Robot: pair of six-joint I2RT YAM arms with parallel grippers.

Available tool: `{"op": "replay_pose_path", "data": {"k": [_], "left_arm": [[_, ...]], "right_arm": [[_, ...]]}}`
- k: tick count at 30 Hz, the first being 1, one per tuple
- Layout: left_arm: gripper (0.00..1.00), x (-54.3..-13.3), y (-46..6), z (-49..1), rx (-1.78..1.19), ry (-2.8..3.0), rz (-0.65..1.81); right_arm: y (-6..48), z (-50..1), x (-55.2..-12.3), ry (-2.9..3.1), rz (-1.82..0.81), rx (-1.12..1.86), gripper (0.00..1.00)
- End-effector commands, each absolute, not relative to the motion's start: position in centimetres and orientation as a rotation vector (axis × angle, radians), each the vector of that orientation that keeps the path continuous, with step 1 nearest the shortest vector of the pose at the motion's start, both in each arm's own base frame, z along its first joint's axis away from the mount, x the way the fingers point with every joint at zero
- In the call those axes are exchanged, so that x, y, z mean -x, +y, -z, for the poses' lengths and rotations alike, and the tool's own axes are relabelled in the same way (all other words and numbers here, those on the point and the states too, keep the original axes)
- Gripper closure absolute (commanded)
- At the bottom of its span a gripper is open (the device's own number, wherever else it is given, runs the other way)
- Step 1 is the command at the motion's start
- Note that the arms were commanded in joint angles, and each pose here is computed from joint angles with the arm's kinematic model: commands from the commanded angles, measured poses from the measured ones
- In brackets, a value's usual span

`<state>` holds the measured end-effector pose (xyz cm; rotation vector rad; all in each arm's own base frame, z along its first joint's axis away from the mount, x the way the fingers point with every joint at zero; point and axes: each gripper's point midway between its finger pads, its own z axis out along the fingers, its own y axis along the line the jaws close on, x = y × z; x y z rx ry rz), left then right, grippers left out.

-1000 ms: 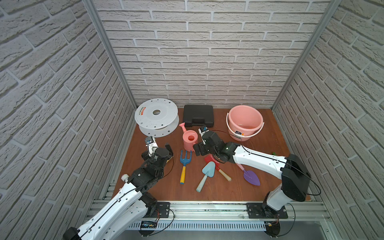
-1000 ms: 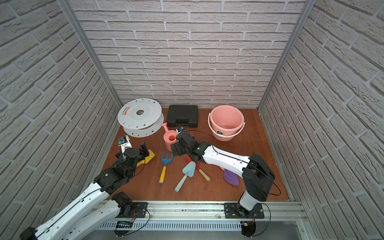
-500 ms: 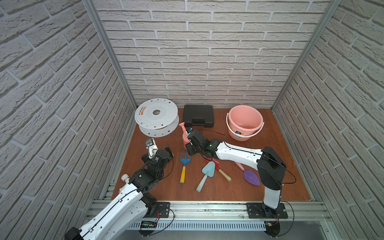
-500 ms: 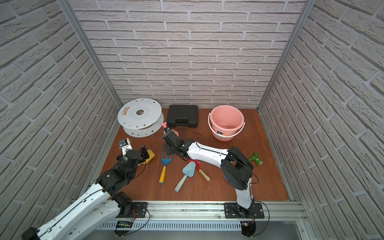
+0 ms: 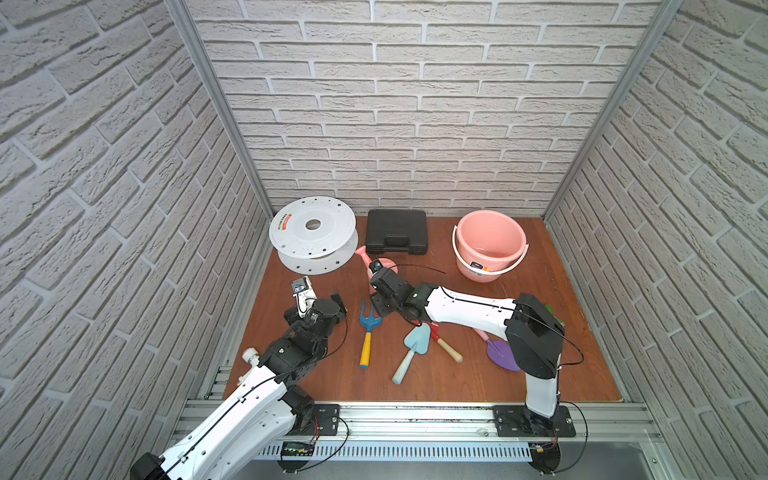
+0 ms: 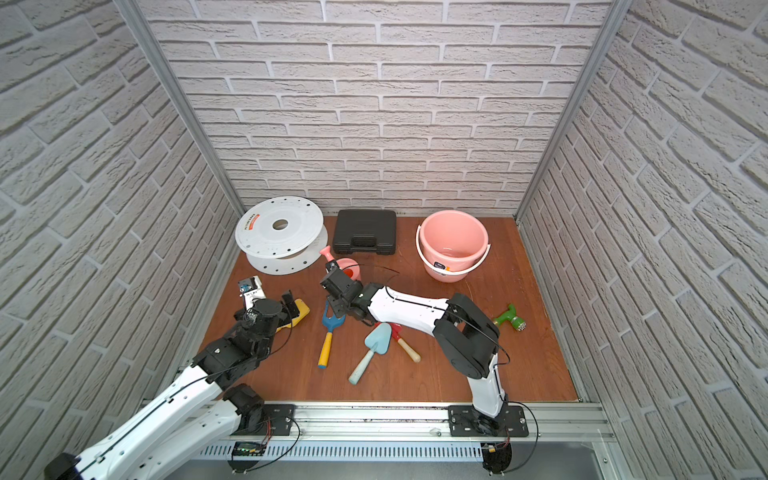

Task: Organize the gardening tools
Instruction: Pick up the gardening tool from the center of the board.

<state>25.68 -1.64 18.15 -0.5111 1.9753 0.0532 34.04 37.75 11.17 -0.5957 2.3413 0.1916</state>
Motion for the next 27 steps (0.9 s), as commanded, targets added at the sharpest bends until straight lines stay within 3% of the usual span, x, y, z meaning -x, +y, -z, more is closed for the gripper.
{"op": "replay_pose_path", "data": {"k": [1,17,22,27], "left_arm": [[0.02,-25.9,-1.7,-18.3,0.525,1.958,-0.035],[0.02,-26.1,-1.8,-18.1,0.519,1.966,-0.038],[0.02,-26.1,-1.8,-18.1,0.518,1.965,-0.038],[0.02,-26.1,-1.8,-18.0,0.518,1.967,-0.041]], "right_arm": [[37.3,-16.0,-34.7,2.227,-0.194,0.545,0.40],[34.7,-11.6,-37.5,2.327,-0.194,0.495,0.38],[35.1,-10.0,-37.4,2.361,-0.251,0.529,0.45],[35.4,-10.0,-37.4,2.356,-0.261,0.542,0.65]]}}
